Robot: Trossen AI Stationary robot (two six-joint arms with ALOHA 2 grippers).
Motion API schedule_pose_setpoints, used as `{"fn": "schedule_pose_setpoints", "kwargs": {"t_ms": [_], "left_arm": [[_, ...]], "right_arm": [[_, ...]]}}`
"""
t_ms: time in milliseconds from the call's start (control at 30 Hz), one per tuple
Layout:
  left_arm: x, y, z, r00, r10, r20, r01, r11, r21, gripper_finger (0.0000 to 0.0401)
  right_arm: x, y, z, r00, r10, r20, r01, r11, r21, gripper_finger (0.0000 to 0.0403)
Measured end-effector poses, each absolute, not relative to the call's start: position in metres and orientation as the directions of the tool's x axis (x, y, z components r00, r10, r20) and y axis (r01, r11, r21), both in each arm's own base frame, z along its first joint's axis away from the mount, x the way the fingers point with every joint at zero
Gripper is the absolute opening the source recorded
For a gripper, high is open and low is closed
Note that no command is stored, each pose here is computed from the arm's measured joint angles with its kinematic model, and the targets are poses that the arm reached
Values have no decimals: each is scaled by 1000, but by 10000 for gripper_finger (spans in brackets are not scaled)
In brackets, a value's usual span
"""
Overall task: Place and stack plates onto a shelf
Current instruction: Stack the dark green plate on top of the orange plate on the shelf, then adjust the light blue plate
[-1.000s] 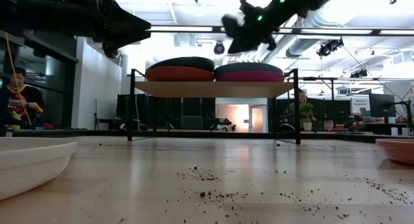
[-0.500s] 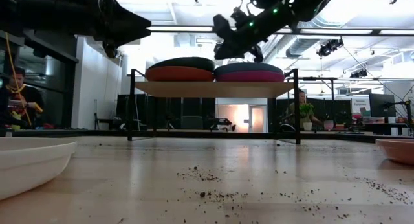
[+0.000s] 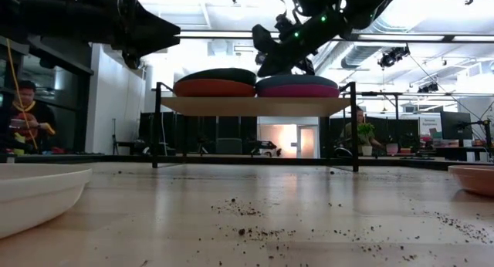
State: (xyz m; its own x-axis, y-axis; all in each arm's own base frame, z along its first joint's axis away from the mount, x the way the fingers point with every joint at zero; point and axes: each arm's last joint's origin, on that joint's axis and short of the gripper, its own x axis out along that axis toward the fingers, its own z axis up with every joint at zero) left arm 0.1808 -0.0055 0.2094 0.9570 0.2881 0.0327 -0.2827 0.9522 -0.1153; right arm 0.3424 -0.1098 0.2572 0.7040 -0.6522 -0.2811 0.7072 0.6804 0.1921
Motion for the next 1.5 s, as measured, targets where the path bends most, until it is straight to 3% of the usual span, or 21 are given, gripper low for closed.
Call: {"fn": "schedule_pose_setpoints", "kwargs": {"t_ms": [633,900,1033,1200,1367,1500], "left_arm": [[181,-5,210,955,295,34,-291,951,-106,131],[181,-6,208,956,293,22,-289,952,-102,131],[181,-6,208,956,293,23,-289,951,-113,131],[181,-6,208,956,292,23,-287,949,-132,131],[181,-6,208,956,292,23,-287,949,-131,131],[181,-5,209,953,301,27,-295,946,-132,131]], "right_arm": [[344,-112,253,725,-624,-292,680,715,161,0],[313,-91,295,727,-623,-290,648,761,-10,0],[288,-73,298,621,-671,-405,695,711,-112,0],[254,-53,284,502,-745,-439,763,621,-182,0],[216,-51,265,448,-806,-387,846,523,-108,0],[203,-57,264,488,-817,-307,859,512,5,0]]}}
